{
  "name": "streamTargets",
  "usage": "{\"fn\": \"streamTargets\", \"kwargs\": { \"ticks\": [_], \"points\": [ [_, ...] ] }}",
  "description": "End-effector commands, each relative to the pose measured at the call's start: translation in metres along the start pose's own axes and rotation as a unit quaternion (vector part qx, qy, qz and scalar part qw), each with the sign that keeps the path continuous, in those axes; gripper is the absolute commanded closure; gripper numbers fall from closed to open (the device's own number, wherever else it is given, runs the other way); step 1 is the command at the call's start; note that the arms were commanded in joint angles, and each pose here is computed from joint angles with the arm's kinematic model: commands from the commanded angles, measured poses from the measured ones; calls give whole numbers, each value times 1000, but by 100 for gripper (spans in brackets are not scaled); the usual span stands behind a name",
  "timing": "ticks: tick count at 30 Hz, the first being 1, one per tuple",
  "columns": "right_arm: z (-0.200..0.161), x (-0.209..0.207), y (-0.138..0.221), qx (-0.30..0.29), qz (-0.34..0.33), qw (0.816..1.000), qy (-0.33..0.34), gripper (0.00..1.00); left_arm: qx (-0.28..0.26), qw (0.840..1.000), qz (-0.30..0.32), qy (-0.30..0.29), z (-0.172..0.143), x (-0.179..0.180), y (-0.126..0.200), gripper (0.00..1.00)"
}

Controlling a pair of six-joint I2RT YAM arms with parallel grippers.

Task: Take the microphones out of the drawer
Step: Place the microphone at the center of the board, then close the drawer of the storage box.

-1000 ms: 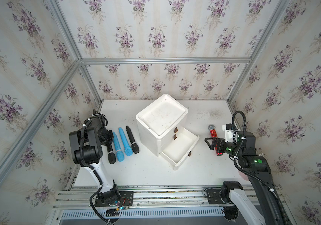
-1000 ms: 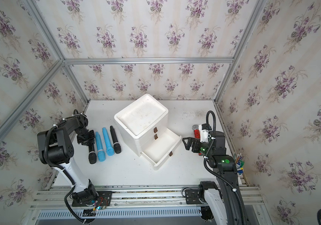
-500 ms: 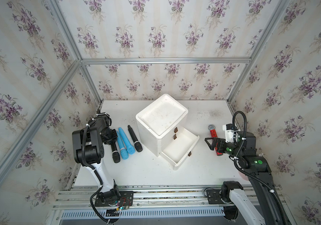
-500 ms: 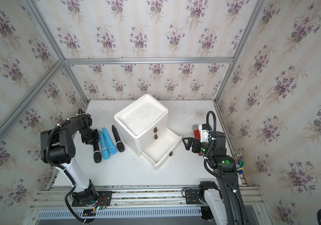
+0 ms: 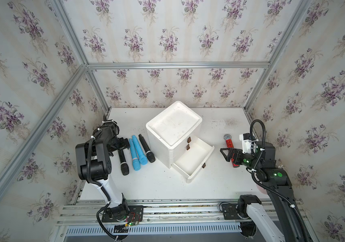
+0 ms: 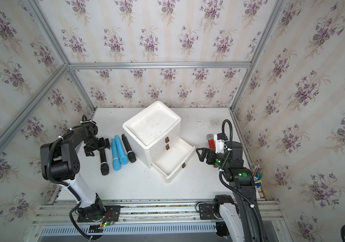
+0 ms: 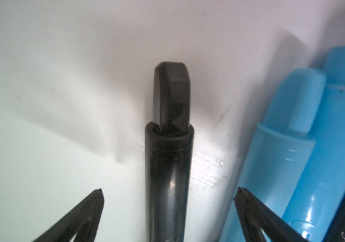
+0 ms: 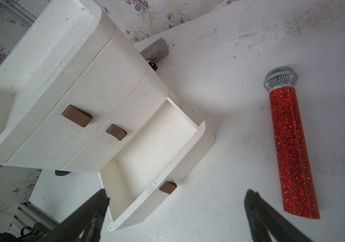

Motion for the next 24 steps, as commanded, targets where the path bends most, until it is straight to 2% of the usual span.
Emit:
{"fn": "streamTargets", "kwargs": {
  "ticks": [1, 4, 8, 13, 17, 24],
  "points": [
    [3, 2, -1, -3, 8, 1000, 5, 0, -15, 1000, -13, 4, 0, -1, 15, 1],
    [2, 1, -4, 5, 7, 1000, 2, 0, -54, 999, -5, 7, 4, 5, 38, 1],
    [-2, -6, -12, 29, -4, 1000, -11, 0, -98, 994, -39, -7, 9, -3, 77, 1],
    [-13, -26, -22, 68, -54, 995, -41, 0, -131, 982, -132, -19, 12, -30, 125, 1],
    [-20, -33, -30, 92, -77, 991, -51, 0, -142, 965, -213, -61, 9, -68, 168, 1],
    [-40, -21, -53, 138, -90, 985, -54, 0, -177, 926, -290, -164, -6, -136, 240, 1]
  ]
}}
Point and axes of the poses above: each gripper's point midway between its finger pads, its own y axis back along the fingers, its own x axis along the line the jaws close on, z = x × y, the point moved 2 cm from there along y, back along the fingers, and after that the axes turned 11 degrees about y, right-handed, at the moved point
